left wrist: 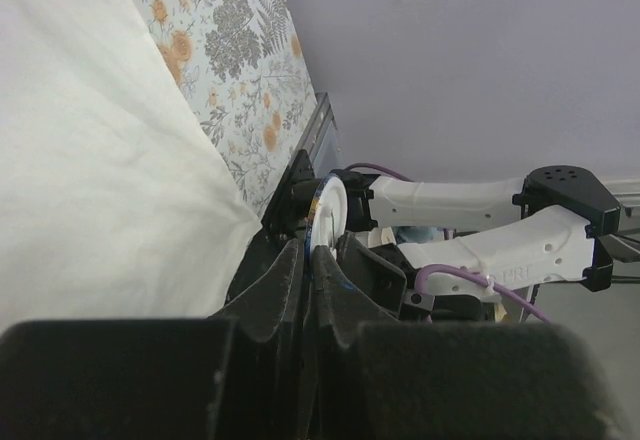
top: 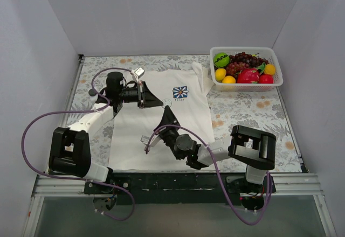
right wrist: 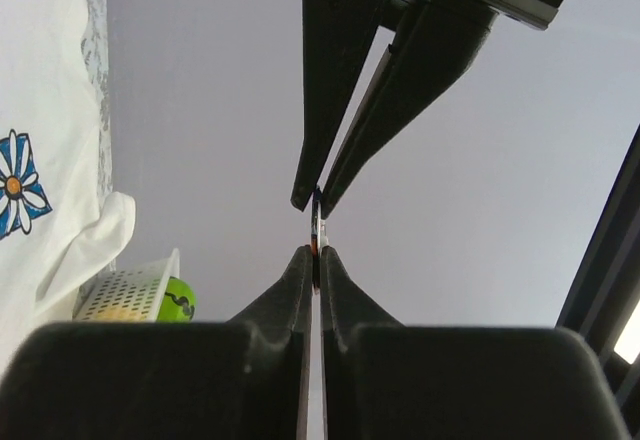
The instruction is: Pin the brooch onto the clothing
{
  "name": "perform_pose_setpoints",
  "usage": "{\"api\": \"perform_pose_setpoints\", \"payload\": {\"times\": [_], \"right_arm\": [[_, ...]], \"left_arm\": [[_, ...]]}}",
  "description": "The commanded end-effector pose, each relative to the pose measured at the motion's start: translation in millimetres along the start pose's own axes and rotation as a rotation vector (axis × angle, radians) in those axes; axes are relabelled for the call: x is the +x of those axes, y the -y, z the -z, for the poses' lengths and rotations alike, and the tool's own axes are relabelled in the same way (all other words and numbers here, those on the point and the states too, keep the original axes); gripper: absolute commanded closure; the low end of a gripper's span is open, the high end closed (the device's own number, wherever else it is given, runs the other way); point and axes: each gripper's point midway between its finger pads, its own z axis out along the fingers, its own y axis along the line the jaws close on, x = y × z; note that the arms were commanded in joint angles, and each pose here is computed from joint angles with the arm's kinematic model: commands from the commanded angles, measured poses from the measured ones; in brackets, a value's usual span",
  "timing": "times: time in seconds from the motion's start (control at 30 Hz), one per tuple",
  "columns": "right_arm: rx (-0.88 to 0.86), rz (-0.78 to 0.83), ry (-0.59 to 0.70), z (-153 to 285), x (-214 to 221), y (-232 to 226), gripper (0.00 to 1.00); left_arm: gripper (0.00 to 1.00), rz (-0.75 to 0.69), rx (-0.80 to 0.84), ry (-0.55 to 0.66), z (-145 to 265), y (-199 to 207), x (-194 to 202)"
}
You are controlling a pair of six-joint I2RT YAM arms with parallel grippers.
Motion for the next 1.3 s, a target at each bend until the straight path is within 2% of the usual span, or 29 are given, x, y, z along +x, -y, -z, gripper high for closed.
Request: {"api": "perform_pose_setpoints", "payload": {"times": [0.0, 0.03, 0.07, 0.43, 0.5, 0.53, 0.63, 0.67, 0.7, 0.77, 0.83, 0.87, 0.93, 1.0, 1.03, 1.1, 1.17, 1.2, 1.27], "right_arm": [[0.422, -0.509, -0.174, 25, 61, 90, 0.84], [0.422, -0.517, -0.178, 25, 61, 90, 0.74], [0.413, -0.523, -0.186, 25, 62, 88, 0.7], [0.342, -0.638, -0.224, 22, 66, 80, 0.61], [0.275, -0.617, -0.209, 18, 59, 71, 0.6], [0.262, -0.674, -0.199, 17, 57, 71, 0.59], [0.174, -0.688, -0.172, 12, 49, 64, 0.57], [0.153, -0.748, -0.159, 10, 45, 59, 0.57], [0.096, -0.722, -0.138, 8, 38, 51, 0.56], [0.055, -0.816, -0.099, 8, 31, 51, 0.54], [-0.055, -0.82, -0.037, 9, 19, 43, 0.51], [-0.088, -0.919, 0.036, 6, 6, 48, 0.5], [-0.237, -0.917, 0.069, 9, 2, 34, 0.42], [-0.299, -1.026, 0.162, 10, -8, 47, 0.36], [-0.334, -1.038, 0.152, 9, 0, 42, 0.3], [-0.371, -1.114, 0.228, 10, -1, 54, 0.19], [-0.412, -1.143, 0.215, 7, 16, 49, 0.04], [-0.432, -1.172, 0.271, 9, 14, 58, 0.02], [-0.467, -1.219, 0.243, 4, 33, 52, 0.01]], "left_arm": [[1.0, -0.117, -0.032, 0.078, 1, 14, -28], [1.0, -0.118, -0.038, 0.083, 0, 13, -31], [1.0, -0.12, -0.047, 0.084, 0, 12, -33], [1.0, -0.165, -0.059, 0.125, -2, 23, -65], [1.0, -0.177, -0.057, 0.133, -2, 26, -70], [1.0, -0.179, -0.057, 0.135, -2, 27, -72], [1.0, -0.2, -0.057, 0.146, -2, 30, -79], [1.0, -0.178, -0.067, 0.14, -1, 28, -78], [1.0, -0.182, -0.067, 0.14, -1, 28, -80], [1.0, -0.184, -0.07, 0.141, 0, 27, -81], [1.0, -0.186, -0.074, 0.147, 2, 25, -84], [1.0, -0.188, -0.078, 0.146, 2, 25, -84], [1.0, -0.182, -0.086, 0.14, 3, 23, -83], [1.0, -0.196, -0.097, 0.14, 5, 21, -84], [1.0, -0.197, -0.1, 0.139, 6, 21, -84], [1.0, -0.208, -0.112, 0.135, 8, 19, -82], [1.0, -0.207, -0.124, 0.128, 9, 17, -79], [1.0, -0.21, -0.124, 0.122, 9, 17, -78], [1.0, -0.216, -0.13, 0.109, 10, 15, -74]]}}
